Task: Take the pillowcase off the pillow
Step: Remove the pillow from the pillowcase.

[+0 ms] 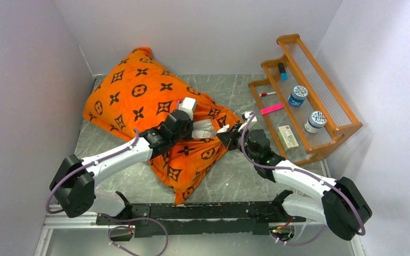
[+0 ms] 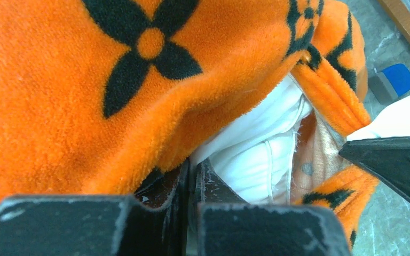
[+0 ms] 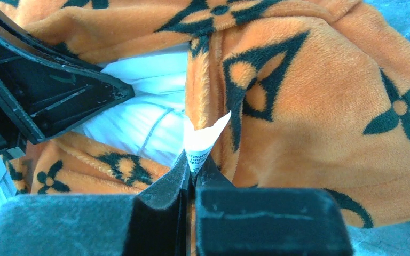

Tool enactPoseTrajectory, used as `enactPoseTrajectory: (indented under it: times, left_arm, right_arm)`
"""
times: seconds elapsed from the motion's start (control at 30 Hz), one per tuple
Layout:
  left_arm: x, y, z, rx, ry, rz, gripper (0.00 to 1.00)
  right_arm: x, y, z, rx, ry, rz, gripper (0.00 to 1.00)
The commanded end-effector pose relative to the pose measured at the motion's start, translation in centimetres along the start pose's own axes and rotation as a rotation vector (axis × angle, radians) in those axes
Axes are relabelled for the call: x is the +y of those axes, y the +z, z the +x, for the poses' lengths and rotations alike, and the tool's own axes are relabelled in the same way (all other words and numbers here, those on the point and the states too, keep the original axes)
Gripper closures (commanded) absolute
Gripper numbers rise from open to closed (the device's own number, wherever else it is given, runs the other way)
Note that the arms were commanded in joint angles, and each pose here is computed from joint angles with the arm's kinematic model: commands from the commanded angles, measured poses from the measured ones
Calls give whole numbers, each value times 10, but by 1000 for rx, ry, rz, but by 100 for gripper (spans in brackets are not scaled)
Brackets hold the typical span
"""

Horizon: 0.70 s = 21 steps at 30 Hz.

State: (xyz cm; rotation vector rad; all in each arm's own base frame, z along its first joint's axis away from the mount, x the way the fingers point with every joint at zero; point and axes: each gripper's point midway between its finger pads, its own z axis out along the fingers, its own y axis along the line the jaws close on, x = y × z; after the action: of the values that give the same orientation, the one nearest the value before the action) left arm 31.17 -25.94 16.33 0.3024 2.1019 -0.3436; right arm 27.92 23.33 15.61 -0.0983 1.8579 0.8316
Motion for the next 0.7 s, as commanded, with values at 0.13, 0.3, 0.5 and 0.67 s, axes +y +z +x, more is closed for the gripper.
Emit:
enactPoseTrajectory:
  times: [0.13, 0.3, 0.5, 0.67]
  left_arm:
    - [90, -23, 52, 190, 148, -234, 95]
    - [71, -18, 50, 174, 152, -128, 95]
    - [61, -22, 48, 156, 166, -68, 95]
    - [57, -24, 44, 142, 174, -57, 95]
  right_arm:
    - [-43, 4, 30, 136, -98, 153, 100]
    - [-25, 12, 7, 112, -121, 128, 98]
    - [-19, 23, -12, 99, -152, 144, 82]
    - [-13, 33, -17, 96, -181, 159, 67]
